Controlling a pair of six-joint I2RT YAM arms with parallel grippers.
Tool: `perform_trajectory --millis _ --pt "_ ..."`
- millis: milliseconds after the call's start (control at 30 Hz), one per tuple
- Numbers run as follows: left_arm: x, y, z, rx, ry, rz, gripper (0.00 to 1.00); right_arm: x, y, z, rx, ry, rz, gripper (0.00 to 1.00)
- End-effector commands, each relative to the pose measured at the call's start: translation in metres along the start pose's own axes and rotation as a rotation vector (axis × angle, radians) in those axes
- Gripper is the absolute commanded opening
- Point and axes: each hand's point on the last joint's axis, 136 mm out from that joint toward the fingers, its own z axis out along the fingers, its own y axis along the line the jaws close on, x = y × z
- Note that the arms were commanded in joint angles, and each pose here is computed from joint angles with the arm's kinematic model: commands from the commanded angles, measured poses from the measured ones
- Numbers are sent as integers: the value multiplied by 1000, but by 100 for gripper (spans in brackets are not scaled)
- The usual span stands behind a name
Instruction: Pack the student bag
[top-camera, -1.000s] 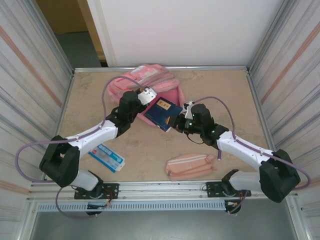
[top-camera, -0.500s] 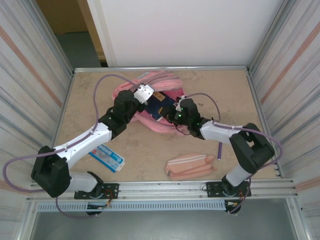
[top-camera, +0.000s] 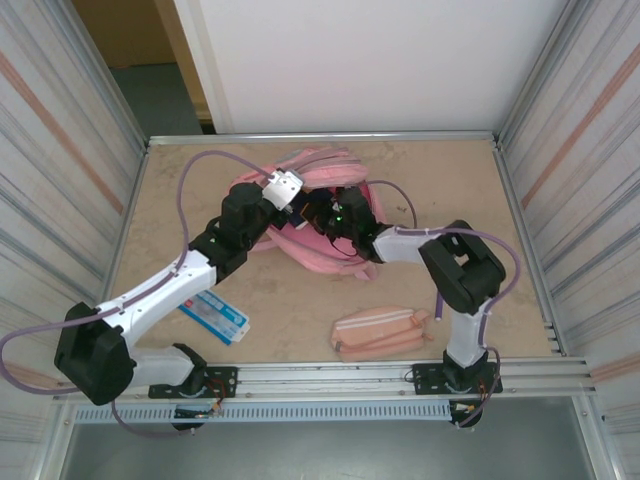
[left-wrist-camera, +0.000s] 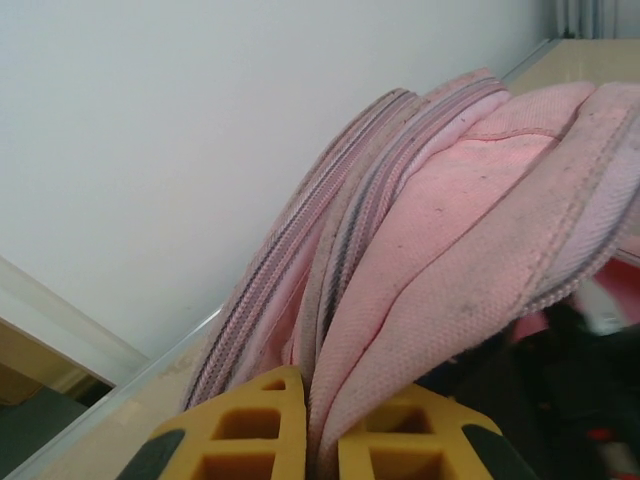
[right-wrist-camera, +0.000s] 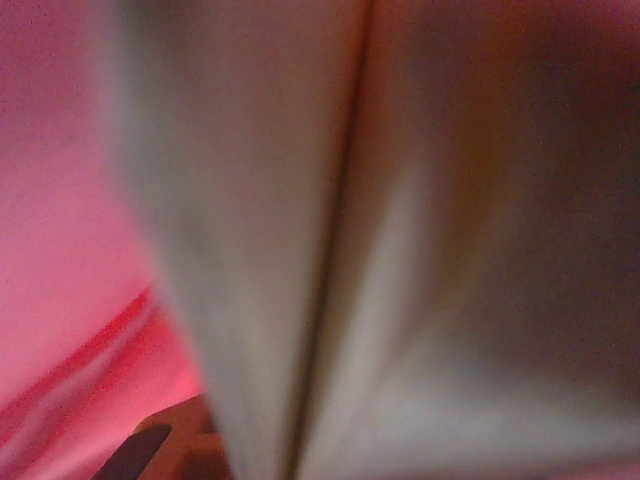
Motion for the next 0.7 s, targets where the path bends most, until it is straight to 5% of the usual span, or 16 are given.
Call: perform_trajectory --millis 0,67,267,533,667 --pt "-70 13 -29 17 -263 -85 0 -15 10 19 -48 -54 15 0" --pt "-72 14 -31 16 -269 -94 0 -19 4 28 -43 -54 51 3" --pt "-62 13 -29 11 -240 -94 0 -19 -21 31 35 -62 141 32" --pt "-34 2 -13 11 -201 -203 0 -11 -14 24 -16 -28 307 43" --pt "-28 2 -8 -2 -180 -198 0 -11 -32 8 122 -50 258 53"
